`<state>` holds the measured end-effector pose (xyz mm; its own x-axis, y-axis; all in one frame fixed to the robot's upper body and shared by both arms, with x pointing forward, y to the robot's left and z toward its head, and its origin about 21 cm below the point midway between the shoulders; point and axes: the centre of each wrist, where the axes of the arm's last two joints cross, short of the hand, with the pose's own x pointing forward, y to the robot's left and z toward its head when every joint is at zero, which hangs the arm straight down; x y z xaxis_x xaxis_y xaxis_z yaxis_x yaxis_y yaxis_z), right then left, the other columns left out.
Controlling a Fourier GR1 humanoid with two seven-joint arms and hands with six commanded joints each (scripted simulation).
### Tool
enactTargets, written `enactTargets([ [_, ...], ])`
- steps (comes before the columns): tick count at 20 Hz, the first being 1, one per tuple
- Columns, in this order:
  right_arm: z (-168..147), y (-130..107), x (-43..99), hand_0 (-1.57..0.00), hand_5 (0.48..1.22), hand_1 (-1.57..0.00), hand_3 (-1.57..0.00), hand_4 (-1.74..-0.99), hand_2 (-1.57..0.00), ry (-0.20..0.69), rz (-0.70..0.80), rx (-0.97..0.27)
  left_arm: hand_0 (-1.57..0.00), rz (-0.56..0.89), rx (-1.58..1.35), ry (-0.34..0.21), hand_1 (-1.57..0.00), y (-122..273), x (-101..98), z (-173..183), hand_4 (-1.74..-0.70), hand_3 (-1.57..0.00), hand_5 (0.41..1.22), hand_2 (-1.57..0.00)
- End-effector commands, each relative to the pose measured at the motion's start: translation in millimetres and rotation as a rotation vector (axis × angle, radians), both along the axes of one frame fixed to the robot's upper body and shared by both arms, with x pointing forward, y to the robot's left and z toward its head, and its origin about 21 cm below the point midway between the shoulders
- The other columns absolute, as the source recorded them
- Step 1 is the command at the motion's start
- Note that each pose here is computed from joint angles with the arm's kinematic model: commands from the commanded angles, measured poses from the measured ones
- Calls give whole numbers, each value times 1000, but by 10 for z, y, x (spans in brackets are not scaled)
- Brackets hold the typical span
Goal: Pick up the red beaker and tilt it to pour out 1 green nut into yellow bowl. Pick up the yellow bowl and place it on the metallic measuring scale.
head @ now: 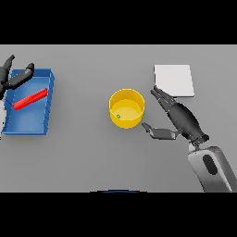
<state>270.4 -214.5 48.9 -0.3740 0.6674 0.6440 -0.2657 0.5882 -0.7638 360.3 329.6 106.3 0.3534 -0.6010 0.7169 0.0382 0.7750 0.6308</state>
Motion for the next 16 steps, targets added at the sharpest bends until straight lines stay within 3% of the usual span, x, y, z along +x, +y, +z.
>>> enactTargets([
  [1,10,17,66,1,626,1,1,-1137,1,-13,30,-67,-8,4,-2,10,-7,4,5,-21,-806,-7,683,-7],
  [8,173,307,393,1,641,1,1,-1164,1,-78,314,-448,-1,-6,-6,7,-1,76,-35,-57,-808,-1,689,-1],
  [16,113,626,675,1,652,1,1,-1157,1,-24,505,-646,1,-5,-8,12,1,85,-31,-19,-809,1,693,1],
])
